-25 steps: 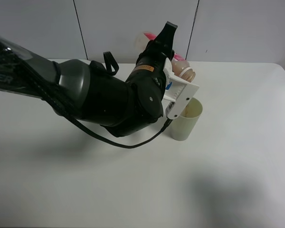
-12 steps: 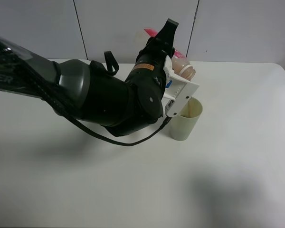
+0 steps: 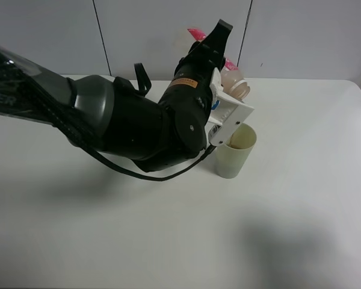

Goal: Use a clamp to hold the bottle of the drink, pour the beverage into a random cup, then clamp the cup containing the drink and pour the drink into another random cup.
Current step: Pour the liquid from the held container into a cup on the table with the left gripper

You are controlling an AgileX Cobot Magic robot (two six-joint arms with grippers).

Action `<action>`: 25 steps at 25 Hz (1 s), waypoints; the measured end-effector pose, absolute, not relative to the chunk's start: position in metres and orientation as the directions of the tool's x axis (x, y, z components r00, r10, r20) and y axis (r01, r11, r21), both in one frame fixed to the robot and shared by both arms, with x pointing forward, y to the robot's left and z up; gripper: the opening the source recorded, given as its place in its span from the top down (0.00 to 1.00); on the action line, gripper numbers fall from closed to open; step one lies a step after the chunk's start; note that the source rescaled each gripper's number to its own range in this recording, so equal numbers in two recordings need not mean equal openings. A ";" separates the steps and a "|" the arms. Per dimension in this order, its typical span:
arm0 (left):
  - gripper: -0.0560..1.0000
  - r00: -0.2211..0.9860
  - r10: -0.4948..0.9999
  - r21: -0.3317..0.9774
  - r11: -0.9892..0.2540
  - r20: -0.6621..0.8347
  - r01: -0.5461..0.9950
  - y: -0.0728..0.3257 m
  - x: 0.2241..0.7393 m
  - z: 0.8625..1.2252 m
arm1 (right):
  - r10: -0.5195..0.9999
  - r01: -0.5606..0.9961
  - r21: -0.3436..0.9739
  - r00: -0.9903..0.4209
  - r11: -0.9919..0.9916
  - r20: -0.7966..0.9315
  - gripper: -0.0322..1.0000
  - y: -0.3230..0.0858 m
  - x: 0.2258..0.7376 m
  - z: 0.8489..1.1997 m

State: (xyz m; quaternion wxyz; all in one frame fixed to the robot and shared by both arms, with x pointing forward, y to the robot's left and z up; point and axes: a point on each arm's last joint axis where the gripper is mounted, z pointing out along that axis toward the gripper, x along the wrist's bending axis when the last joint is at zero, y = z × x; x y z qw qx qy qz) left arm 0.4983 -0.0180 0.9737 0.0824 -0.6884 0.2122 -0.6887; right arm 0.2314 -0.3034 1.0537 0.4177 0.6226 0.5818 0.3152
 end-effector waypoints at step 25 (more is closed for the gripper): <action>0.94 -0.222 -0.468 -0.507 -0.845 0.855 -0.171 -0.025 0.496 0.987 | 0.988 0.461 0.887 0.124 0.026 -0.094 0.00 -0.303 0.231 1.054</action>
